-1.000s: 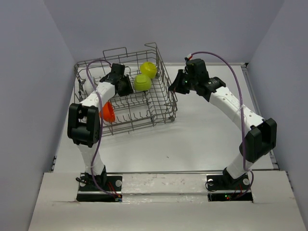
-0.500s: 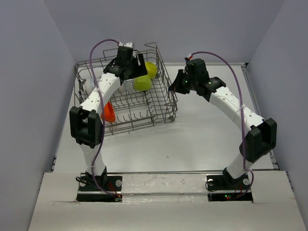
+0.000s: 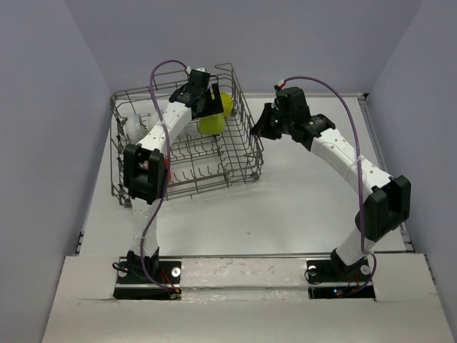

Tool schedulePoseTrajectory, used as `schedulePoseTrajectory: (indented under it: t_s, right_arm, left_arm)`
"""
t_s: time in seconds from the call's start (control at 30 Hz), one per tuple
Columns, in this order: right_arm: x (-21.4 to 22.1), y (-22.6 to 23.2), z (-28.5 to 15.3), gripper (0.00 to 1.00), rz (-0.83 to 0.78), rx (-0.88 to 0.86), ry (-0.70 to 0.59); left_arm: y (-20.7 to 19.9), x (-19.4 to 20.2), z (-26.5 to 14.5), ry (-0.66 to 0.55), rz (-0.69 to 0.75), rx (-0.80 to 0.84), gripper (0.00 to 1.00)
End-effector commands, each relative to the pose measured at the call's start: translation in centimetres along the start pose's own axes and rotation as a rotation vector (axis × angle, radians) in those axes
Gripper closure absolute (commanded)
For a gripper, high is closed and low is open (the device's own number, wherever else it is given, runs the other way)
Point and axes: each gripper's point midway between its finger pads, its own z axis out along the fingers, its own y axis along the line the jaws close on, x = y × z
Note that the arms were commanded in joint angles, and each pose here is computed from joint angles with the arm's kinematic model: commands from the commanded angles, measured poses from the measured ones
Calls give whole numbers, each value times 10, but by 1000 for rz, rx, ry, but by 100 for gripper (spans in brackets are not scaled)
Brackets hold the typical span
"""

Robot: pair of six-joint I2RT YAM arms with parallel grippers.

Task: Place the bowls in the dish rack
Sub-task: Place the upside down bowl on the dish rack.

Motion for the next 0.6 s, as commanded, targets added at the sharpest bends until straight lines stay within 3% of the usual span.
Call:
schedulePoseTrajectory:
  t_s: [0.0,0.57]
  right_arm:
    - [-7,-55,-10,99,29,213,-28]
    - [-5,-56,-9,99,28,211,-22]
  left_arm:
    - [-2,-27,-17,-71,-9,-20,13]
    - [1,-11,8,-27,-13,-33,12]
